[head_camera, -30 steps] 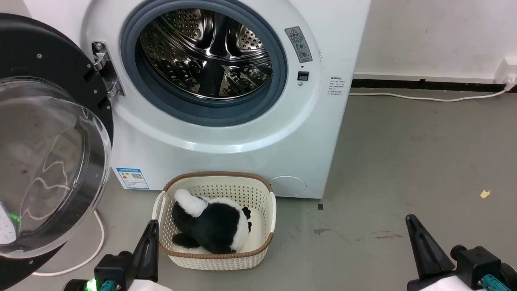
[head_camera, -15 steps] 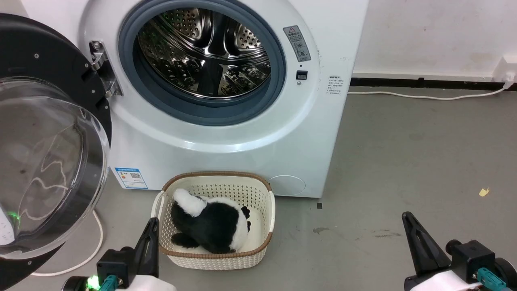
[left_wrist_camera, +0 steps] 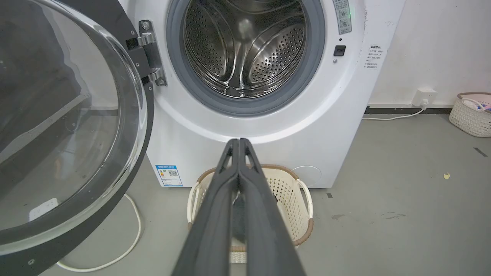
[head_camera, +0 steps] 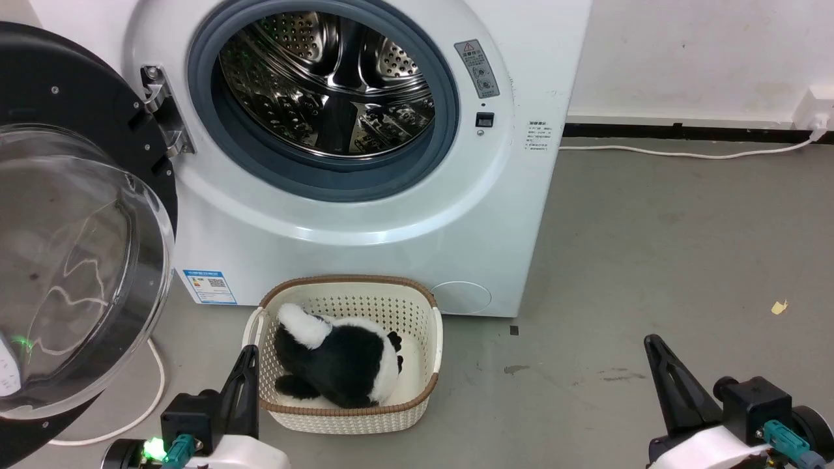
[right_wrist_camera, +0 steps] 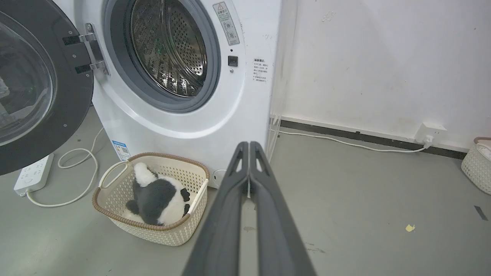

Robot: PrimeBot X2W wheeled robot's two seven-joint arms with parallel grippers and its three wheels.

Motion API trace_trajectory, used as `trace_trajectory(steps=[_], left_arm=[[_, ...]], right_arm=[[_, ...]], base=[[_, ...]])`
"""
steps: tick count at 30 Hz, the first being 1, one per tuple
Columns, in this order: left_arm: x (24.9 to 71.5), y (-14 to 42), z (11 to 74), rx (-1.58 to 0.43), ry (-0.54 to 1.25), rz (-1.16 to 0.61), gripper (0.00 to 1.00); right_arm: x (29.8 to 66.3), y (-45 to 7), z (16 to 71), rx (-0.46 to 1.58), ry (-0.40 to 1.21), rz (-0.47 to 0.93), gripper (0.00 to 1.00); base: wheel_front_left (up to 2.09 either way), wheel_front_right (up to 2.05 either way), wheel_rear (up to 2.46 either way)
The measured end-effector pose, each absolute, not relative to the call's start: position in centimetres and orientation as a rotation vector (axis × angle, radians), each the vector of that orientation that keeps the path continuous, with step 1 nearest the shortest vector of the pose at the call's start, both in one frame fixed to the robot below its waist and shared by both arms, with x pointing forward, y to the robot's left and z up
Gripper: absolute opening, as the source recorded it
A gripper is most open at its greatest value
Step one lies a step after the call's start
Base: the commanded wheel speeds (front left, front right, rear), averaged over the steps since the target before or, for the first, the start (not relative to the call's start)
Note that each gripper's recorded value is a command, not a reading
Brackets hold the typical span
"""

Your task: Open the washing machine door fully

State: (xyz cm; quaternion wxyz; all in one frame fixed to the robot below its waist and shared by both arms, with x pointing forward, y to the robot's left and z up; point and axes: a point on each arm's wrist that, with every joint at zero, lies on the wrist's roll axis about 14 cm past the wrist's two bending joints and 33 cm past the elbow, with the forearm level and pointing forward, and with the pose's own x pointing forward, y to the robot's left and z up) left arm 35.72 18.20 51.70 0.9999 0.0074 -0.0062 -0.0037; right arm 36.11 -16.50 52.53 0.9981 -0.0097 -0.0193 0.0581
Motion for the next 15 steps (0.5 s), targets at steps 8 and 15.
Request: trace_trajectory(steps=[8, 15], left_arm=[[36.05, 18.08, 51.89, 0.024, -0.008, -0.007, 0.0], [36.22, 17.97, 51.89, 0.026, -0.001, -0.009, 0.0]], right_arm=[[36.14, -16.43, 52.28, -0.028, -0.02, 0.118, 0.0], [36.28, -16.35, 52.22, -0.03, -0.01, 0.12, 0.0]], base=[[0.0, 0.0, 0.0], [0.0, 0.0, 0.0]])
